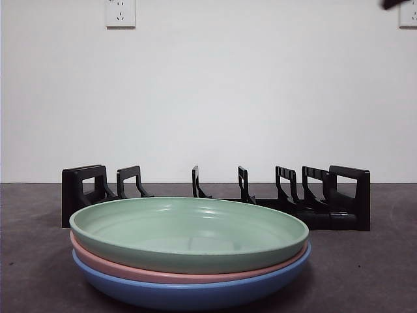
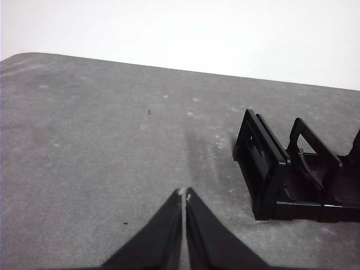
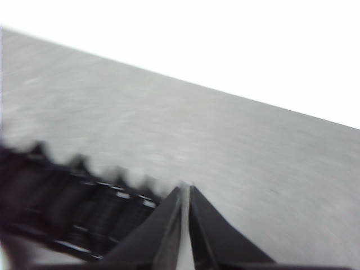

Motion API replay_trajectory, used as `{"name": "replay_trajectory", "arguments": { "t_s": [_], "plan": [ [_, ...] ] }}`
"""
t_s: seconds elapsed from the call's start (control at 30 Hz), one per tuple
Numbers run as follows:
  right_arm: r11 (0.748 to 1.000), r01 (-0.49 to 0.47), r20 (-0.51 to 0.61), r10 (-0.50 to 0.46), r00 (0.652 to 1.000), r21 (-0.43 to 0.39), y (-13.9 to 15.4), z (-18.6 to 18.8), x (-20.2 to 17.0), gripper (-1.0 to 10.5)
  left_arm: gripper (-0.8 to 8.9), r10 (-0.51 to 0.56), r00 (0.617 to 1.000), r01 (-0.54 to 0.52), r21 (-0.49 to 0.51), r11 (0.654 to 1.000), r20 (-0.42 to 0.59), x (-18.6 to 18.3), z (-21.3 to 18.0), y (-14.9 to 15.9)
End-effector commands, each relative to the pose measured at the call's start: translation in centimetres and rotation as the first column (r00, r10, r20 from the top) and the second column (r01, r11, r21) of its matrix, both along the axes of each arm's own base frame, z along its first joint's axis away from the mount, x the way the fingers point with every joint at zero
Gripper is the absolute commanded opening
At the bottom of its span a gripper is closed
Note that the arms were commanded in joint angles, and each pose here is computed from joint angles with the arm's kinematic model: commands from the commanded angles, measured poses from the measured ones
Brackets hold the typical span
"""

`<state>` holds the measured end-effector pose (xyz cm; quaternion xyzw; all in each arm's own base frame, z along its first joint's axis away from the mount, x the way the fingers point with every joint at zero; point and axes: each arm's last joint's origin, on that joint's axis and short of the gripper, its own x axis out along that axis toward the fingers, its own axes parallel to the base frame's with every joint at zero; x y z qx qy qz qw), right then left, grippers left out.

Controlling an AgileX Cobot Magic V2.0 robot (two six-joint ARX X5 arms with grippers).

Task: Place the plate

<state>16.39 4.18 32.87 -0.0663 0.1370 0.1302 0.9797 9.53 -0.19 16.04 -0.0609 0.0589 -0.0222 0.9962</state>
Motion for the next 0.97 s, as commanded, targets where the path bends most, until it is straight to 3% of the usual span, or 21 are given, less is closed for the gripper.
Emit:
{"name": "replay_trajectory", "arguments": {
  "t_s": [0.03, 0.23, 0.43, 0.63, 0.97],
  "plan": [
    [0.999, 0.052, 0.04, -0.052, 0.998, 0.011, -1.3, -5.0, -2.0, 0.2, 0.07, -0.001, 1.0, 0.001, -0.002, 1.0, -0.012, 0.1, -0.6, 0.0],
    [0.985, 0.153, 0.129, -0.161, 0.978, 0.074, -3.1, -11.5, -5.4, 0.2, 0.07, -0.001, 1.0, 0.001, -0.002, 1.0, -0.012, 0.1, -0.6, 0.0],
    [0.974, 0.2, 0.193, -0.217, 0.957, 0.103, -3.8, -14.9, -6.7, 0.2, 0.07, -0.001, 1.0, 0.001, -0.002, 1.0, -0.012, 0.1, -0.6, 0.0],
    [0.966, 0.224, 0.202, -0.246, 0.948, 0.126, -4.0, -16.8, -6.7, 0.2, 0.07, -0.001, 1.0, 0.001, -0.002, 1.0, -0.012, 0.1, -0.6, 0.0],
    [0.963, 0.237, 0.232, -0.262, 0.937, 0.13, -4.1, -16.5, -6.7, 0.2, 0.07, -0.001, 1.0, 0.001, -0.002, 1.0, -0.011, 0.1, -0.6, 0.0]
  ]
}}
